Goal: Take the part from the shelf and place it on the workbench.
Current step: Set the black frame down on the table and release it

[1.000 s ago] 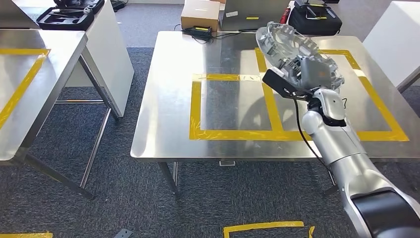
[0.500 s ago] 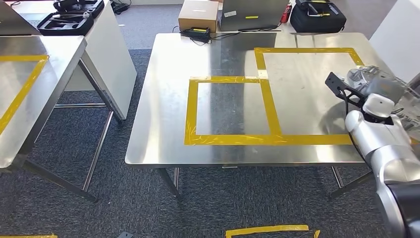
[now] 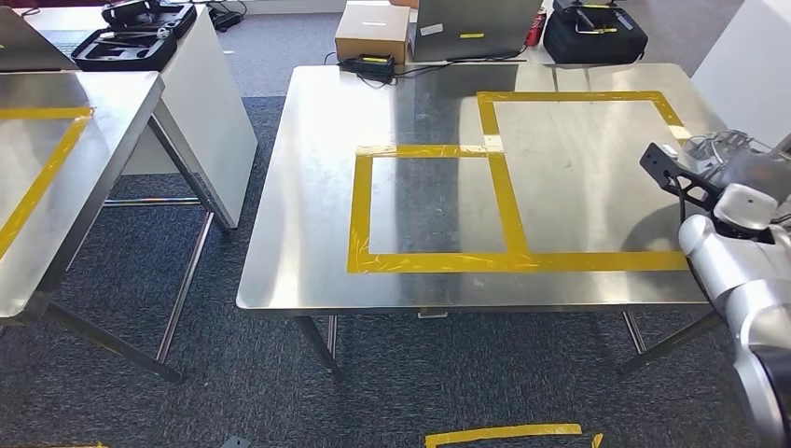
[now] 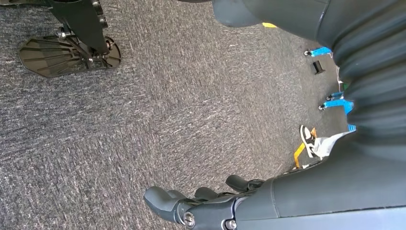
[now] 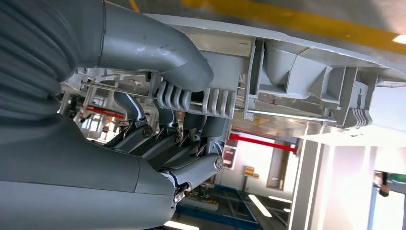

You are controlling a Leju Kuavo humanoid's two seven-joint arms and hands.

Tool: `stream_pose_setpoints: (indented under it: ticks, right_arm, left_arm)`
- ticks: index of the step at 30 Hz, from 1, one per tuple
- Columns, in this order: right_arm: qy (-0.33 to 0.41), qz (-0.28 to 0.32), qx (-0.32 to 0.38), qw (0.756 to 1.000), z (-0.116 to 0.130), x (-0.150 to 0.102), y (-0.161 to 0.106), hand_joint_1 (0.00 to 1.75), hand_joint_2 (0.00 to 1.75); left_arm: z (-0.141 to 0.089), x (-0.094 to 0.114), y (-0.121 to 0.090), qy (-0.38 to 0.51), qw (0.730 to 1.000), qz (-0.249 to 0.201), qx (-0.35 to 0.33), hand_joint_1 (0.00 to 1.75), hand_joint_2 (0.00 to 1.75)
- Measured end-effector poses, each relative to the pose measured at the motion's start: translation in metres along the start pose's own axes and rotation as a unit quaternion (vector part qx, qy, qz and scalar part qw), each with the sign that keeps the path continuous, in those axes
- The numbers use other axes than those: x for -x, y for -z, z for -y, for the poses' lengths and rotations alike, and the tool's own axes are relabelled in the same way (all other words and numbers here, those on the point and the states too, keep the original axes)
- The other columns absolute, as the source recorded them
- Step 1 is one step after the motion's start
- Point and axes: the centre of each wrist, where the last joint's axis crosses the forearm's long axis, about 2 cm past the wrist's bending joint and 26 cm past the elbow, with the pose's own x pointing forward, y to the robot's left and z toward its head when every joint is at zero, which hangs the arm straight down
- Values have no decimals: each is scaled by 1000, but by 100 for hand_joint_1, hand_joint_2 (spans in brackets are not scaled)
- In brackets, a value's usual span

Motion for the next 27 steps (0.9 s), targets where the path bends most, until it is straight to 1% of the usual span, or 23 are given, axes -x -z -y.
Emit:
stream_pose_setpoints:
  ticks: [6,9,15,18,23,27]
  right_arm:
    - [20,68,-3,997,-5,-18,-5,175,175]
    - [27,107,0,994,-6,-34,-9,175,175]
    - [28,163,4,986,-8,-62,-18,175,175]
    - [29,194,7,981,-6,-80,-23,175,175]
    - [35,229,14,973,-5,-103,-32,175,175]
    - [40,242,22,969,-5,-111,-36,175,175]
  left_arm:
    - [-2,-4,0,2,1000,3,-2,0,175]
    - [-2,-5,-1,2,1000,4,-3,0,175]
    - [-2,-5,-1,0,1000,5,-3,0,175]
    - [-3,-6,-1,-4,1000,6,-4,0,175]
    - [-3,-6,-1,-8,1000,9,-4,0,175]
    - [-3,-6,-1,-6,1000,8,-4,0,175]
